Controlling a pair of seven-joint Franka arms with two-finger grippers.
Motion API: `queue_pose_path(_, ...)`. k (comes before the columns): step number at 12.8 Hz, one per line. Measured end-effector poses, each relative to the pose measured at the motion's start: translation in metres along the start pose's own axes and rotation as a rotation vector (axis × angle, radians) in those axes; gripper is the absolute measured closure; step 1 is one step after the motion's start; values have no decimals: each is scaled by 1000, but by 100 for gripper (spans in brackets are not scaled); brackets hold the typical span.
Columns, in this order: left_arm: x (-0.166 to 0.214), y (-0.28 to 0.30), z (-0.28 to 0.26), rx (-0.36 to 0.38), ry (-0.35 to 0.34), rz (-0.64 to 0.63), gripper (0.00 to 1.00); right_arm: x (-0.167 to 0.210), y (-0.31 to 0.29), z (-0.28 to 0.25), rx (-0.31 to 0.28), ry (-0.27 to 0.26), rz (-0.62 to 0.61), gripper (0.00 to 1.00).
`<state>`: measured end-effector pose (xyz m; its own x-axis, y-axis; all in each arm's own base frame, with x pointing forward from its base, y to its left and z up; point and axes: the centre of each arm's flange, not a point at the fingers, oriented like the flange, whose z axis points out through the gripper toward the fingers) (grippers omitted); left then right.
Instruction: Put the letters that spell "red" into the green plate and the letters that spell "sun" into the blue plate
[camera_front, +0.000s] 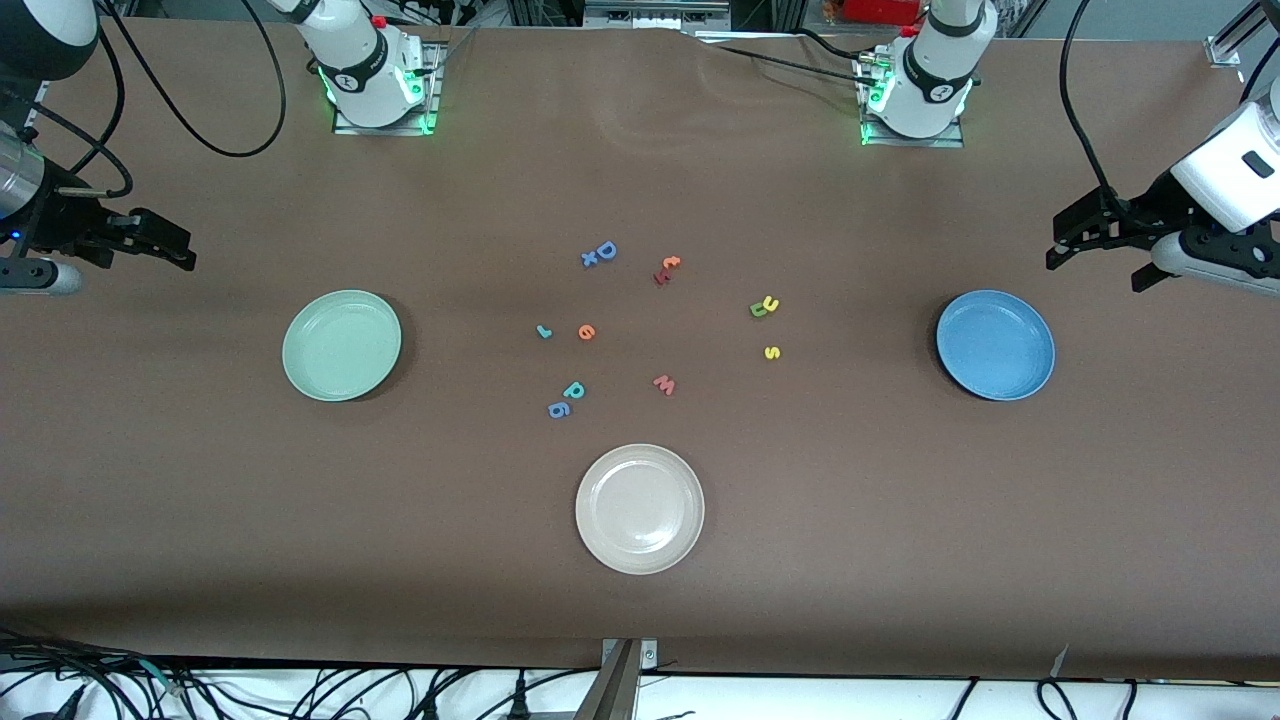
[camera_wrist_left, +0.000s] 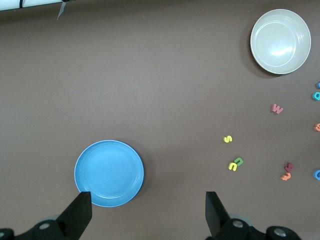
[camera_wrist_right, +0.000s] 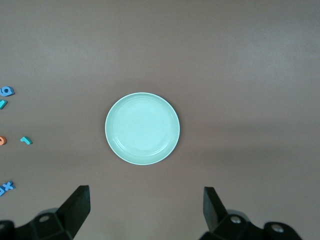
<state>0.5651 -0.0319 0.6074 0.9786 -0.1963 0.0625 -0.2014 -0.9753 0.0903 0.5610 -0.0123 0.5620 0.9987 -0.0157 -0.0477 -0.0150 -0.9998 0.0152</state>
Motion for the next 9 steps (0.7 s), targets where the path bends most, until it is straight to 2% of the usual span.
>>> queue_pose_path(9, 0, 0, 0, 0, 0, 0, 0, 0, 1, 0, -19, 1, -4, 0)
